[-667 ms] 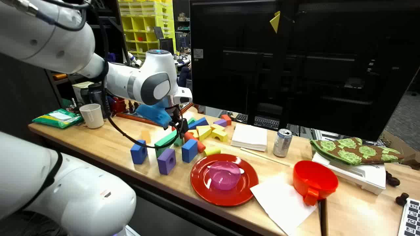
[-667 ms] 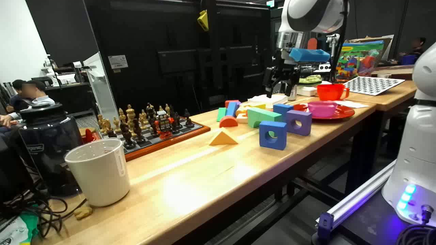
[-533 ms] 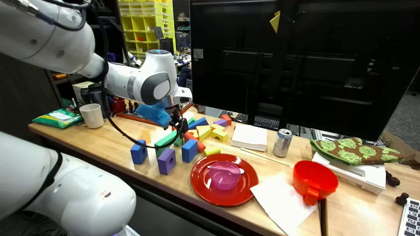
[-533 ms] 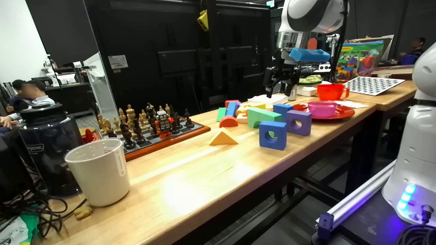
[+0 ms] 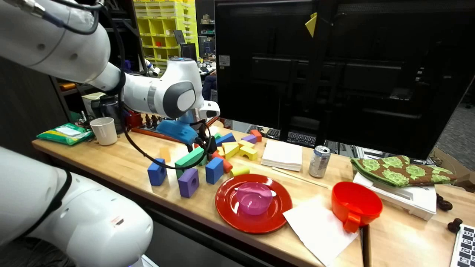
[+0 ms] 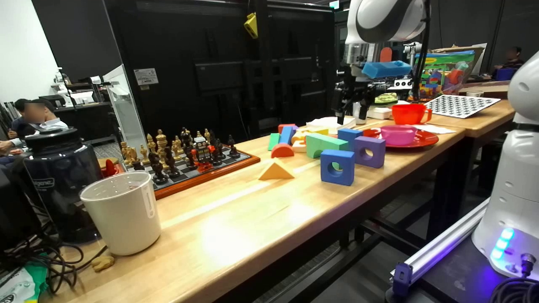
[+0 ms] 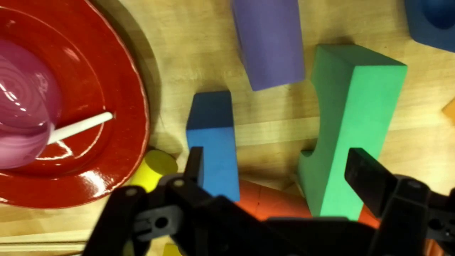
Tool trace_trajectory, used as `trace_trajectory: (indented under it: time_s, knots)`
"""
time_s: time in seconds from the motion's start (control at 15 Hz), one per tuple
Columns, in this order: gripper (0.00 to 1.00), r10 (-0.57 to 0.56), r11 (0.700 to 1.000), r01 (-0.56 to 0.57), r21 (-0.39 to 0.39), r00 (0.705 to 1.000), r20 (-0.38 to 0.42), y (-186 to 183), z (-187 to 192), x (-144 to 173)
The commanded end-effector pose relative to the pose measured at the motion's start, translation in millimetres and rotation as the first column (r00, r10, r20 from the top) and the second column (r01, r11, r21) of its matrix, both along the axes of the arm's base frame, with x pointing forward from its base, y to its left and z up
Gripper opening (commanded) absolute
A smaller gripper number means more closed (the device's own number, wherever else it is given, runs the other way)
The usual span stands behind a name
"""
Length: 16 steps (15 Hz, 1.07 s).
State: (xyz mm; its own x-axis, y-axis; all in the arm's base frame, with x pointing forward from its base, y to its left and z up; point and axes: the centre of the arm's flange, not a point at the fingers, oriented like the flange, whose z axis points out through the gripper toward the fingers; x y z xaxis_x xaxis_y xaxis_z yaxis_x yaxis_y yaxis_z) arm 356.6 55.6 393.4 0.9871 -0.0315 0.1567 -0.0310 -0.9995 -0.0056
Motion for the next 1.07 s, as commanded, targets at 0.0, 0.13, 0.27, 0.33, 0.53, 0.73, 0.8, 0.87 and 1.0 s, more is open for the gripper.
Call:
trace_trajectory:
  time_s: [0.0,0.13,0.27,0.33,0.53,0.73,0.8,0.87,1.0]
  knots:
    - [1.0,0.021,0.996,-0.029,-0.09,0.996,-0.09,-12,-5,4]
    - [1.0,0.028,0.993,-0.041,-0.111,0.992,-0.12,-22,-13,5]
    - [1.0,0.037,0.994,-0.051,-0.1,0.99,-0.133,-31,-21,10]
    - [1.0,0.046,0.995,-0.057,-0.083,0.99,-0.136,-35,-25,12]
    - [1.0,0.064,0.995,-0.074,-0.065,0.987,-0.147,-42,-32,17]
    - [1.0,0.076,0.995,-0.085,-0.053,0.985,-0.156,-46,-37,23]
    - [1.0,0.081,0.995,-0.09,-0.052,0.984,-0.157,-47,-38,25]
    - [1.0,0.081,0.994,-0.091,-0.054,0.984,-0.158,-46,-40,27]
    - [1.0,0.08,0.994,-0.091,-0.06,0.983,-0.164,-43,-44,33]
